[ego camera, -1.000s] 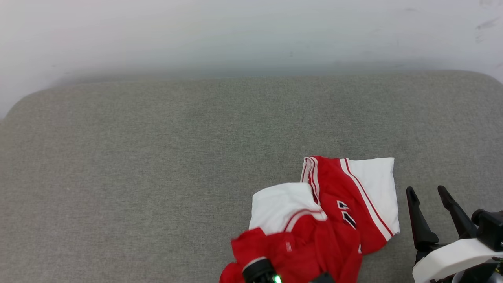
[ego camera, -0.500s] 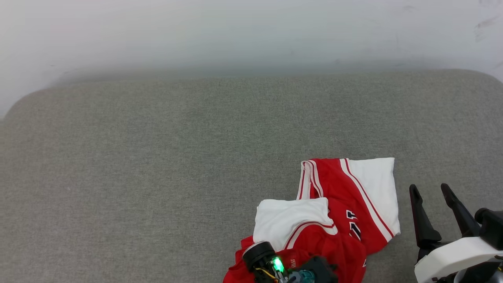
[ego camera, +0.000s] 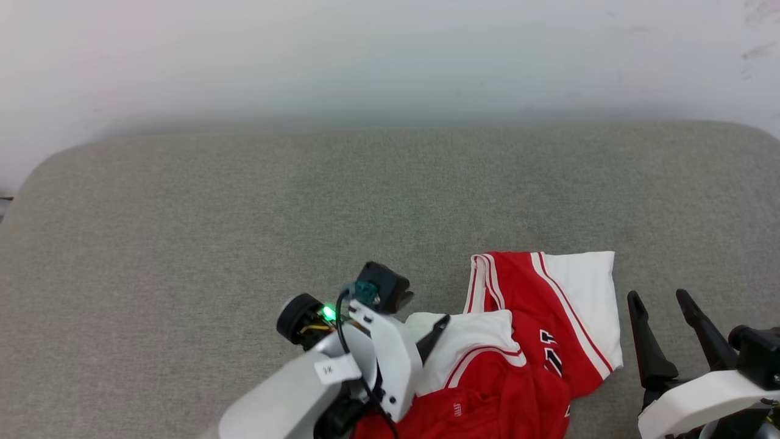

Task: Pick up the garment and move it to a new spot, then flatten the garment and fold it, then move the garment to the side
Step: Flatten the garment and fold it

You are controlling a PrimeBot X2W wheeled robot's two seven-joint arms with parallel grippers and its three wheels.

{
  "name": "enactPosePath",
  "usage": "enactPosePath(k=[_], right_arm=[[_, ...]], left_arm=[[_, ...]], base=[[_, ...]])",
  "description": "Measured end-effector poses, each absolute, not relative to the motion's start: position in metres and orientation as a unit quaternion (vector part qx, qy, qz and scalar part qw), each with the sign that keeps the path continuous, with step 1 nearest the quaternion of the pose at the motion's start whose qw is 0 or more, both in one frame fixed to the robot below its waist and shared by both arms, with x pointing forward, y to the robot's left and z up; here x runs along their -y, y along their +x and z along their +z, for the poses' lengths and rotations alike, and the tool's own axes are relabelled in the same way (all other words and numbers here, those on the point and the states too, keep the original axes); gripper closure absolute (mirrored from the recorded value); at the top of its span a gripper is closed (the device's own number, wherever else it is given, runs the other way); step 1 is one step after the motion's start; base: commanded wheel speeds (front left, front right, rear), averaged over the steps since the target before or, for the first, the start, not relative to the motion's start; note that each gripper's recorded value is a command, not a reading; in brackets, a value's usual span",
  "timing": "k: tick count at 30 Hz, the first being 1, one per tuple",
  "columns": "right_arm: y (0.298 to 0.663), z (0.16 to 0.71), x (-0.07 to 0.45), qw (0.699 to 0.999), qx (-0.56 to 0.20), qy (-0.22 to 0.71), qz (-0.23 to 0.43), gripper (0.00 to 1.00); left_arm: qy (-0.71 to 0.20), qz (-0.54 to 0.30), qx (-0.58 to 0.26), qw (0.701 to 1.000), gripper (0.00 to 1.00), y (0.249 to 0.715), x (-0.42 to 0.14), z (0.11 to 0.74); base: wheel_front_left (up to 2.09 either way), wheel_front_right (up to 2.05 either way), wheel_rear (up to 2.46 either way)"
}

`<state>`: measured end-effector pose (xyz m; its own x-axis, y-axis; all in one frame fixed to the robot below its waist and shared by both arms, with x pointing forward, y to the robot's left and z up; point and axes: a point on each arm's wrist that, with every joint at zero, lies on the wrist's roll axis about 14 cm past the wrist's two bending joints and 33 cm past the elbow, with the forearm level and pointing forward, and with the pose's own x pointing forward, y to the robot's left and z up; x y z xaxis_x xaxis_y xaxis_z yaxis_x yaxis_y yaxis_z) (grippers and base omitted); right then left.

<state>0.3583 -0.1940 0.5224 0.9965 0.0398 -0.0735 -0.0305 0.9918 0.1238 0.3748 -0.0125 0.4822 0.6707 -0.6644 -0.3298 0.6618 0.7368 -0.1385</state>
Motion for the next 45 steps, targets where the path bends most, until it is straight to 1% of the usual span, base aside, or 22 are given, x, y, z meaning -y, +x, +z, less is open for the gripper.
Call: enactPosePath(k=[5, 11, 18, 19, 20, 21, 22, 26, 30, 34, 37, 42, 45], right_arm=[[0.363, 0.516, 0.198, 0.997, -0.047, 0.060, 0.011, 0.00], [0.371, 0.508, 0.203, 0.997, -0.058, 0.058, 0.003, 0.00], [0.373, 0.498, 0.209, 0.996, -0.071, 0.058, -0.009, 0.00], [0.373, 0.497, 0.210, 0.996, -0.072, 0.058, -0.010, 0.00], [0.373, 0.496, 0.211, 0.996, -0.073, 0.059, -0.011, 0.00], [0.373, 0.495, 0.211, 0.995, -0.074, 0.059, -0.012, 0.00], [0.373, 0.495, 0.211, 0.995, -0.075, 0.059, -0.012, 0.00], [0.373, 0.497, 0.213, 0.996, -0.071, 0.058, -0.015, 0.00], [0.372, 0.498, 0.214, 0.996, -0.069, 0.059, -0.016, 0.00], [0.371, 0.501, 0.211, 0.996, -0.065, 0.063, -0.010, 0.00], [0.369, 0.503, 0.209, 0.996, -0.063, 0.065, -0.007, 0.00], [0.370, 0.506, 0.202, 0.996, -0.059, 0.070, 0.004, 0.00], [0.371, 0.507, 0.198, 0.996, -0.058, 0.072, 0.010, 0.00]], left_arm=[[0.040, -0.362, -0.249, 0.898, 0.00, 0.392, 0.001, 0.455], [0.106, -0.380, -0.319, 0.862, 0.00, 0.400, -0.003, 0.415], [0.193, -0.400, -0.380, 0.811, 0.00, 0.396, -0.011, 0.375], [0.211, -0.405, -0.383, 0.803, 0.27, 0.395, -0.011, 0.373], [0.222, -0.408, -0.386, 0.797, 0.58, 0.394, -0.011, 0.370], [0.232, -0.413, -0.389, 0.790, 0.94, 0.392, -0.010, 0.367], [0.241, -0.416, -0.389, 0.786, 1.00, 0.391, -0.009, 0.366], [0.248, -0.432, -0.378, 0.781, 1.00, 0.386, -0.004, 0.366], [0.228, -0.428, -0.350, 0.801, 1.00, 0.393, -0.006, 0.376], [0.203, -0.382, -0.303, 0.849, 1.00, 0.419, -0.024, 0.402], [0.183, -0.337, -0.243, 0.891, 1.00, 0.446, -0.042, 0.438], [0.162, -0.247, -0.170, 0.940, 1.00, 0.475, -0.095, 0.488], [0.152, -0.197, -0.151, 0.957, 1.00, 0.480, -0.131, 0.503]], base=[[0.00, 0.00, 0.00], [0.00, 0.00, 0.00], [0.00, 0.00, 0.00], [0.00, 0.00, 0.00], [0.00, 0.00, 0.00], [0.00, 0.00, 0.00], [0.00, 0.00, 0.00], [0.00, 0.00, 0.00], [0.00, 0.00, 0.00], [0.00, 0.00, 0.00], [0.00, 0.00, 0.00], [0.00, 0.00, 0.00], [0.00, 0.00, 0.00]])
